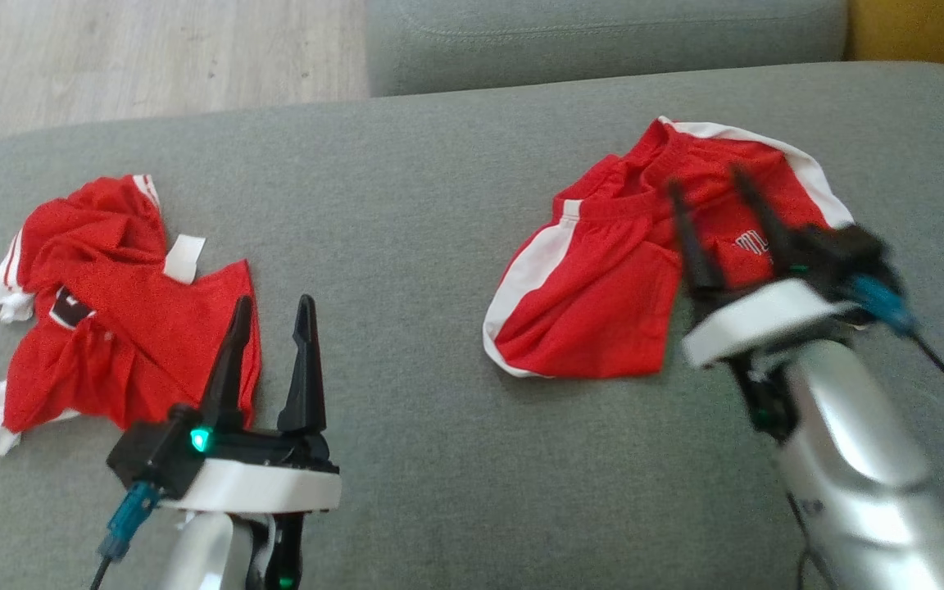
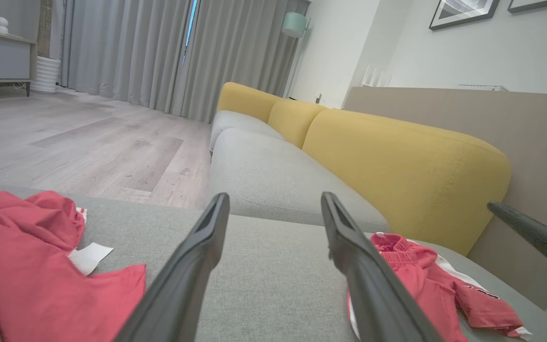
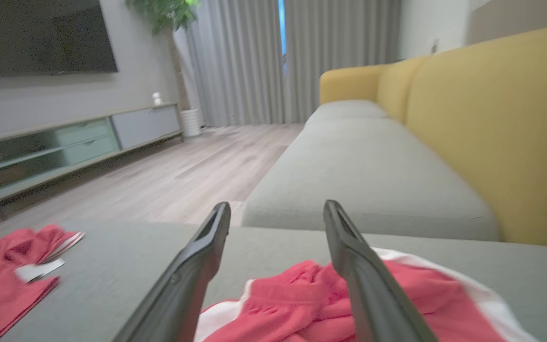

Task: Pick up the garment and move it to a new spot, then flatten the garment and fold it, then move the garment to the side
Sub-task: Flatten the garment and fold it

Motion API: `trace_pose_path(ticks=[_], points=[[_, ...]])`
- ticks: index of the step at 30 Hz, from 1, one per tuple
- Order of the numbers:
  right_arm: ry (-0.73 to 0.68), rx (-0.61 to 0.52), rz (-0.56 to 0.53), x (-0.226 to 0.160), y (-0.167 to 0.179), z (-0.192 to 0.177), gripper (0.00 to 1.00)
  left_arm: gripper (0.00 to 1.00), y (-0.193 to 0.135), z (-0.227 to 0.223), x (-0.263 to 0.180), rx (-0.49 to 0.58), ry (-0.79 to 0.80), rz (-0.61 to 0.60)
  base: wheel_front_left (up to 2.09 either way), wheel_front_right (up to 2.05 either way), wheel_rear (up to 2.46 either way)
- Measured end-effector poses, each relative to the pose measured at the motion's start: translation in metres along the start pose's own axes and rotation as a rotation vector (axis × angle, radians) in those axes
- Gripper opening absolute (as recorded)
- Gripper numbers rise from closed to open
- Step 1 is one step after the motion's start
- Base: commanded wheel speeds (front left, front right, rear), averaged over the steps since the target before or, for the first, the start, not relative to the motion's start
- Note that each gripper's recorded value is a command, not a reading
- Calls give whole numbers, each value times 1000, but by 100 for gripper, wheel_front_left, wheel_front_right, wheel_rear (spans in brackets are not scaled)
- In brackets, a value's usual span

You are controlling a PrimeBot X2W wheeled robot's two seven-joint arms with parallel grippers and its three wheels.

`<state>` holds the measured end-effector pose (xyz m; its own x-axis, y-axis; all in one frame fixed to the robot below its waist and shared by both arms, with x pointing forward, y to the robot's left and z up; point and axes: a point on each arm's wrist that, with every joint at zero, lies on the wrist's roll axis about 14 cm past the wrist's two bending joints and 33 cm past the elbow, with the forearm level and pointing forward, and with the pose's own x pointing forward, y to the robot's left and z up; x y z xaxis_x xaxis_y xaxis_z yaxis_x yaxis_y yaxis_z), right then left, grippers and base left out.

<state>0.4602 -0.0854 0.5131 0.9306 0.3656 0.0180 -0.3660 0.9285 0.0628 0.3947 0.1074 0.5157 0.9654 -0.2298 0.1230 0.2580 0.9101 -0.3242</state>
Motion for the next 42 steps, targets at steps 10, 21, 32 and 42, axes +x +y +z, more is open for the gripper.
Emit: trace_pose_path(ticks=[10,21,32,42], points=[[63,97,-312,-104,-57,-52,100,100,-12,1,6,-6,-8,-39,0,0,0],[152,204,-220,-92,-19,-79,100,100,-9,-5,3,-8,11,-29,0,0,0],[398,303,-104,-76,21,-134,100,100,6,-13,-3,-6,37,17,0,0,0],[382,283,-34,-48,35,-134,0,100,13,-16,3,-5,44,30,0,0,0]])
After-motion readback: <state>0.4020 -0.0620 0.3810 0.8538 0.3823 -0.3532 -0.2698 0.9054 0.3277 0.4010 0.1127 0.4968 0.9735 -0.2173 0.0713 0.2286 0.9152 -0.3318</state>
